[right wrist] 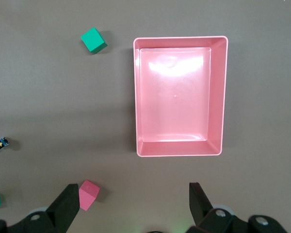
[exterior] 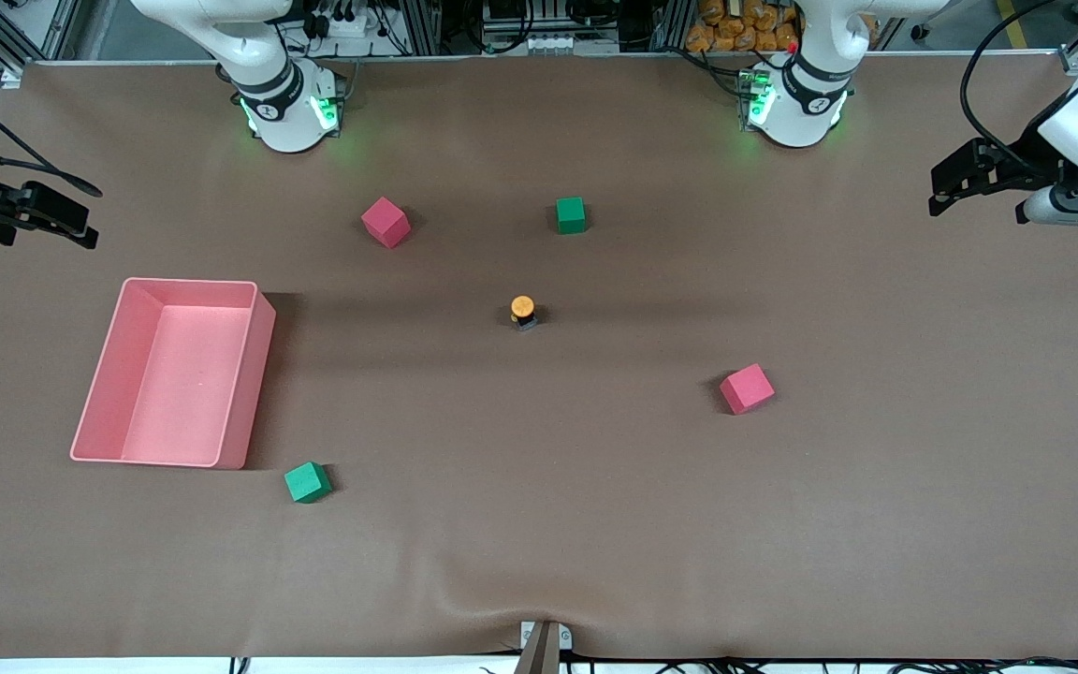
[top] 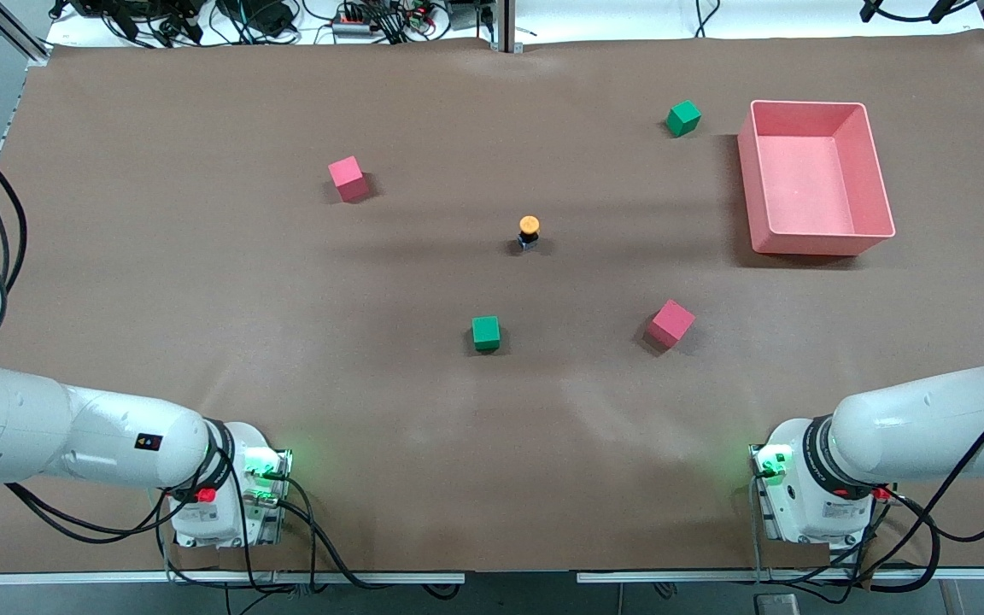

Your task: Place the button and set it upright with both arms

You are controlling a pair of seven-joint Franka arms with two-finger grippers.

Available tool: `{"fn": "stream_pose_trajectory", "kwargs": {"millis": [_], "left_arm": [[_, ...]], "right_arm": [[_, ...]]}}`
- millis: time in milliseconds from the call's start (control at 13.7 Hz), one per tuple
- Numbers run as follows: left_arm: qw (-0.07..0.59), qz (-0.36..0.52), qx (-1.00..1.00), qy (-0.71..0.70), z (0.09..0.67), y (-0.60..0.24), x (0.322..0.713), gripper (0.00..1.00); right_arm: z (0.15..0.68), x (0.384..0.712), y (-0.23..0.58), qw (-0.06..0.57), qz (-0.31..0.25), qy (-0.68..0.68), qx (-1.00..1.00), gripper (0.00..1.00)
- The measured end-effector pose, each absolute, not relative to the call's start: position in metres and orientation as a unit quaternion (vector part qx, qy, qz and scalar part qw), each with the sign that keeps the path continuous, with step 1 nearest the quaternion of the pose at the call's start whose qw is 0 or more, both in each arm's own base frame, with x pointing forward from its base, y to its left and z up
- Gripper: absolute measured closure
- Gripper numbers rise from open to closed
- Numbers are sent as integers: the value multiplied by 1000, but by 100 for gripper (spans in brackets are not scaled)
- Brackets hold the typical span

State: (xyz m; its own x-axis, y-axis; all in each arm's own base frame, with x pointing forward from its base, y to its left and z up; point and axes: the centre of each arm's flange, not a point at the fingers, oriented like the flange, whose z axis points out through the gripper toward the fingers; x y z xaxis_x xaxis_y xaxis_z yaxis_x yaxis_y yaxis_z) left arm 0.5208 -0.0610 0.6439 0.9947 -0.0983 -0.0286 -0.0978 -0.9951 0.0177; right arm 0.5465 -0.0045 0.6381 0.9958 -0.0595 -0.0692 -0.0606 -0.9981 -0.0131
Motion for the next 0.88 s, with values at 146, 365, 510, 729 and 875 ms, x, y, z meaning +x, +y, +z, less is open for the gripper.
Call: {"fn": "stream_pose_trajectory", "kwargs": {"millis": [146, 365, 510, 729, 875], "left_arm": [[8, -14, 999, -49, 644, -61, 521, 0], [8, -12, 999, -46, 644, -58, 522, 0], [8, -13, 999, -42, 643, -53, 524, 0], [8, -13, 999, -38, 642, -50, 524, 0], [8, -13, 999, -32, 642, -44, 525, 0]], "right_arm": [[638, 546, -5, 8, 34, 30, -999, 0], [638, 546, -4, 8, 34, 30, -999, 0], [638, 547, -5, 8, 34, 30, -999, 0], [638, 547, -4, 8, 34, 30, -999, 0], [638, 547, -4, 8, 34, 30, -999, 0]]}}
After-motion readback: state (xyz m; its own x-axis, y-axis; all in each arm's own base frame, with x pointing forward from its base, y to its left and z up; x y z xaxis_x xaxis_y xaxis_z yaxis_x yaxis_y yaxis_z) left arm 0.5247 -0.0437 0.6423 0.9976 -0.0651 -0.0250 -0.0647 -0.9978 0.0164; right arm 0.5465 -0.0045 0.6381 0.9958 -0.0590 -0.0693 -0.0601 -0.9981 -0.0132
